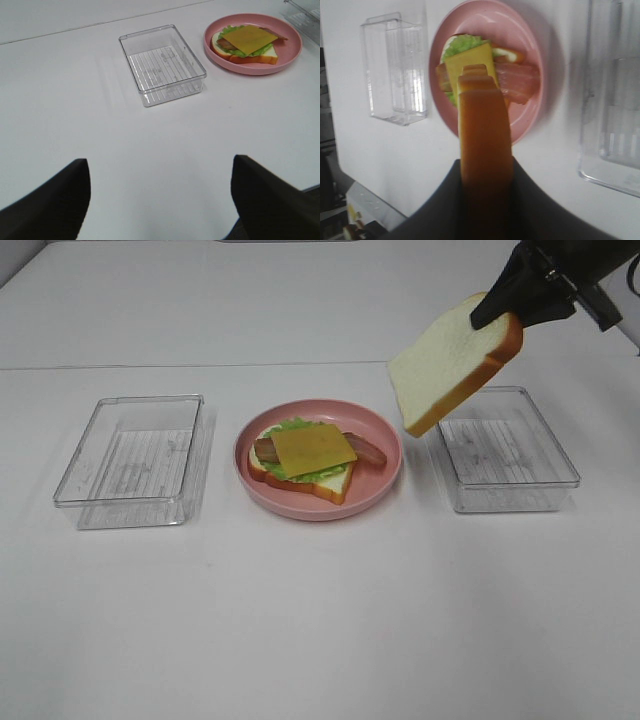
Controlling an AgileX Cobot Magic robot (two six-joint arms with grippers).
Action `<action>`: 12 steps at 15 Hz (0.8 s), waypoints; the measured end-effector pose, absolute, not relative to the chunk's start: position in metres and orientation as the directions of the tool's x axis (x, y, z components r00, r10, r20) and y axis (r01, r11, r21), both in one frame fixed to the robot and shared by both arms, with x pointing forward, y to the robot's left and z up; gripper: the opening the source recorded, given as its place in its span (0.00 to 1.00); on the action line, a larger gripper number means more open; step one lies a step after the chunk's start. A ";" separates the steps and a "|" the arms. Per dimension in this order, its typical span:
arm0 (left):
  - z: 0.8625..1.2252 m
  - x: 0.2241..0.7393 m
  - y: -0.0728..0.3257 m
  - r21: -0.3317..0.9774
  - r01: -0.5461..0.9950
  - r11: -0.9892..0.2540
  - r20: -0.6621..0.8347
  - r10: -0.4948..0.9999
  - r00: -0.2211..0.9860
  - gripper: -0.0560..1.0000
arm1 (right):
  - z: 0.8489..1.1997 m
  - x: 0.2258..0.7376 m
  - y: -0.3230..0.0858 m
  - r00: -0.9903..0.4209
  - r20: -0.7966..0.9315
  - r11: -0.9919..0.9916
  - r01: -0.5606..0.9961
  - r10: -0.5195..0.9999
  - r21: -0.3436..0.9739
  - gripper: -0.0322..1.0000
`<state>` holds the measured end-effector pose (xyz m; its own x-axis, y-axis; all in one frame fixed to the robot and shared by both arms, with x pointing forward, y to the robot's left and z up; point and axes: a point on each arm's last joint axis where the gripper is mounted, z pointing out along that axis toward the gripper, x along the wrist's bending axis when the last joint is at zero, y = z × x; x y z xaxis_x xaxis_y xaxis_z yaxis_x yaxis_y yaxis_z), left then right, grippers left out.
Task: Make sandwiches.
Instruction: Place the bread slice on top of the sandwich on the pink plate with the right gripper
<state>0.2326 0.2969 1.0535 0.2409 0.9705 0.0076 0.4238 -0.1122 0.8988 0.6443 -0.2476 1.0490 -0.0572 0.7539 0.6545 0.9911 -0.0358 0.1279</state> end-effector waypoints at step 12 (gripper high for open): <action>1.054 0.233 0.297 0.899 0.423 -0.112 0.008 0.971 0.241 0.75 | 0.958 0.645 -0.130 0.041 0.801 -0.192 0.977 0.597 0.093 0.21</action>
<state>0.2326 0.2969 1.0536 0.2408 0.9705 0.0076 0.4230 -0.1120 0.8992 0.6453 -0.1296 0.9581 0.0413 0.5972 0.8010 0.9769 -0.1925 0.0931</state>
